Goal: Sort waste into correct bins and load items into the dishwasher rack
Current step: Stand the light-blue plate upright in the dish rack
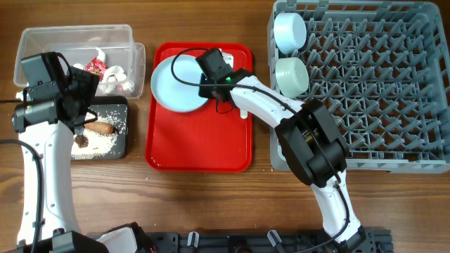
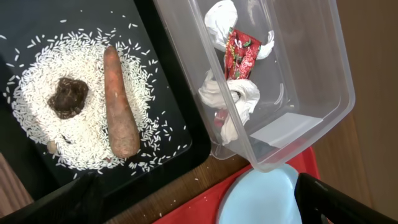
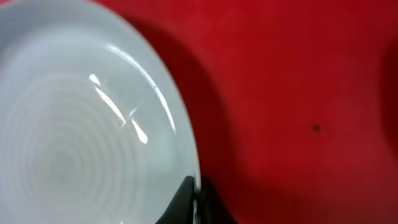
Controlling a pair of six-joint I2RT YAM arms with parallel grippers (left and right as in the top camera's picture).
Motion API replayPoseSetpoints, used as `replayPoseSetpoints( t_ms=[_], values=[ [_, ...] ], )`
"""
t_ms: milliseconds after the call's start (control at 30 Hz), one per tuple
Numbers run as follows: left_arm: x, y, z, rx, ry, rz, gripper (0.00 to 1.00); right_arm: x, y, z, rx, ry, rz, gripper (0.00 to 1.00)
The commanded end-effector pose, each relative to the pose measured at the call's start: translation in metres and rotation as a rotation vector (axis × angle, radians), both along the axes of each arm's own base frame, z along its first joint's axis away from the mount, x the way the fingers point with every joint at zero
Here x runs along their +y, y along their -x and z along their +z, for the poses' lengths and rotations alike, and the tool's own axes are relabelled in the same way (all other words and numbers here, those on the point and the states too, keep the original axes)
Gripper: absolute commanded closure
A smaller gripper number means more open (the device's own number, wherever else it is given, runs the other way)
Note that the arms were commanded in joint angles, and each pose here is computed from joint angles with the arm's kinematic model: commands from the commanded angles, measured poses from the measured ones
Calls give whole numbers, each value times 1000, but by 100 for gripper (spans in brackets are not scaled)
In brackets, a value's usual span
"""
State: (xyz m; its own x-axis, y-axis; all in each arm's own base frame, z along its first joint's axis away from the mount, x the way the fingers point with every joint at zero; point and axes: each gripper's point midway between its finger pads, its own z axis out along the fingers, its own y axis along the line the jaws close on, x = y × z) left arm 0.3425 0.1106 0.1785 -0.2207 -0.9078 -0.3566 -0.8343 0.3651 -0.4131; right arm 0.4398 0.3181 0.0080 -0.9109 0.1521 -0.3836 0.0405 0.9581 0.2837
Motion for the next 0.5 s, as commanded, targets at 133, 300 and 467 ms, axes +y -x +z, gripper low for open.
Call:
replayPoseSetpoints(
  t_ms=[133, 300, 467],
  values=[
    [1, -1, 6, -12, -19, -7, 0, -2, 13, 31, 48, 112, 234, 96],
    [1, -1, 6, -12, -19, -7, 0, -75, -4, 167, -218, 355, 125, 96],
    [1, -1, 6, -12, -19, -7, 0, -222, 23, 342, -570, 713, -345, 96]
  ],
)
